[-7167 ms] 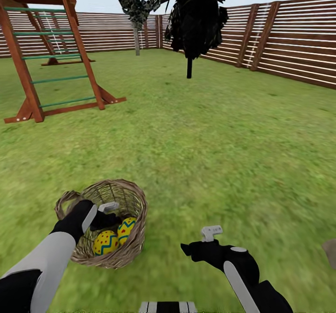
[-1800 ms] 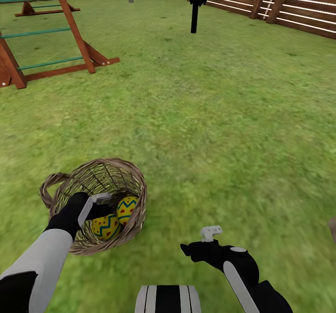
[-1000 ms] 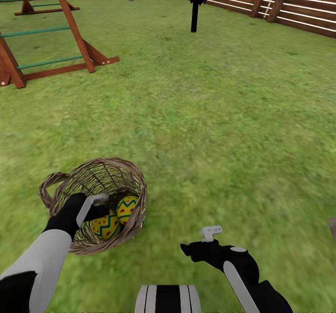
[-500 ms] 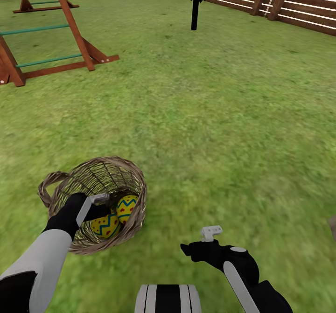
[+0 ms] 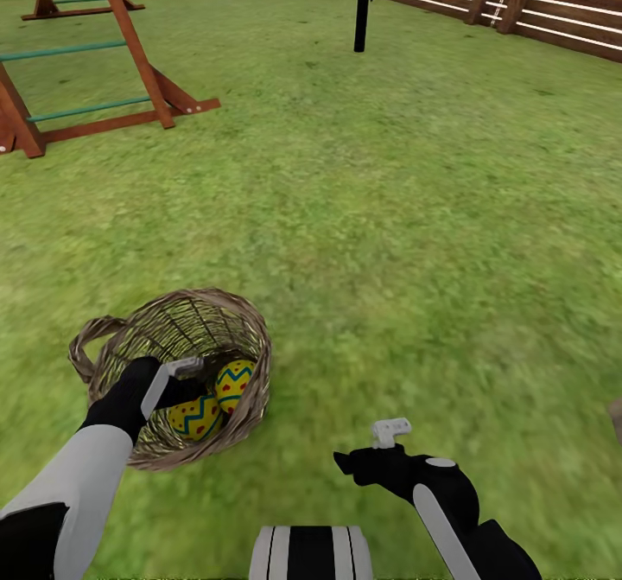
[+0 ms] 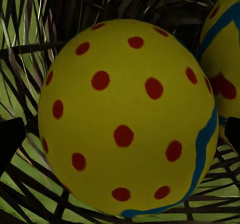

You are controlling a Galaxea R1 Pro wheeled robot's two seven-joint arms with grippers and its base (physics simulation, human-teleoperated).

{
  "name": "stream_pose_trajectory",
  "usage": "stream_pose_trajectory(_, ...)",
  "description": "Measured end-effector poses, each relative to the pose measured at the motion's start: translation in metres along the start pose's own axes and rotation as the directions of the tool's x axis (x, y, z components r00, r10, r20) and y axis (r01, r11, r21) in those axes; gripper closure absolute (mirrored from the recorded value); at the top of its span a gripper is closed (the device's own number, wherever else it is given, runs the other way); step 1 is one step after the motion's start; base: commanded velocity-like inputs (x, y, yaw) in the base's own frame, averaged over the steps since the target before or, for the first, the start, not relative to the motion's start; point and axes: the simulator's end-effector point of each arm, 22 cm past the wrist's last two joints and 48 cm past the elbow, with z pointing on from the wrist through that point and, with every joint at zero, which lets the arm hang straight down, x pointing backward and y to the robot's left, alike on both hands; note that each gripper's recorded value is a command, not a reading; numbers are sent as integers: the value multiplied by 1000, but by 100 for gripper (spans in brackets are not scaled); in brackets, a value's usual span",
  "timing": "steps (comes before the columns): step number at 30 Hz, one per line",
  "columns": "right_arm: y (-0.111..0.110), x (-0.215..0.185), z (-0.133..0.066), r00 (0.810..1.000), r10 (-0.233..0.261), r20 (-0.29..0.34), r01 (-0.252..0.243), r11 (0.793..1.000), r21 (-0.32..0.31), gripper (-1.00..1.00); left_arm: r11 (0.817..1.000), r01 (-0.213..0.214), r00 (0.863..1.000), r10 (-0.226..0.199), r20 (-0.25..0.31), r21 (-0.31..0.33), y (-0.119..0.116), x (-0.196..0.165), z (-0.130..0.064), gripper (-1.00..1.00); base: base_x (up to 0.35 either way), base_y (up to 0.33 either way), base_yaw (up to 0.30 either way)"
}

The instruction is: Take the three Easter eggs out of the wicker basket on the lawn in the garden, then place them on the lawn next to a single tree (choose any tree) so that all three eggs are next to the same tree and none are left in the basket.

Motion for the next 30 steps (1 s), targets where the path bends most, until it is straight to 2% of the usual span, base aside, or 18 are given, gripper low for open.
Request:
stream_pose_trajectory(18,-3,8,8,1000,10,-22,-10,1000,-1,-100,1000,0,1000,0,-22,-6,2,8,13,-100,0,0,0)
stream_pose_trajectory(21,-5,13,12,999,15,-33,-15,1000,-1,-100,1000,12,999,-11,-32,8,-1,11,19,-100,0,0,0)
stream_pose_trajectory(30,-6,17,15,999,19,-44,-19,1000,-1,-100,1000,6,1000,-6,-20,-1,1,7,21,-100,0,0,0)
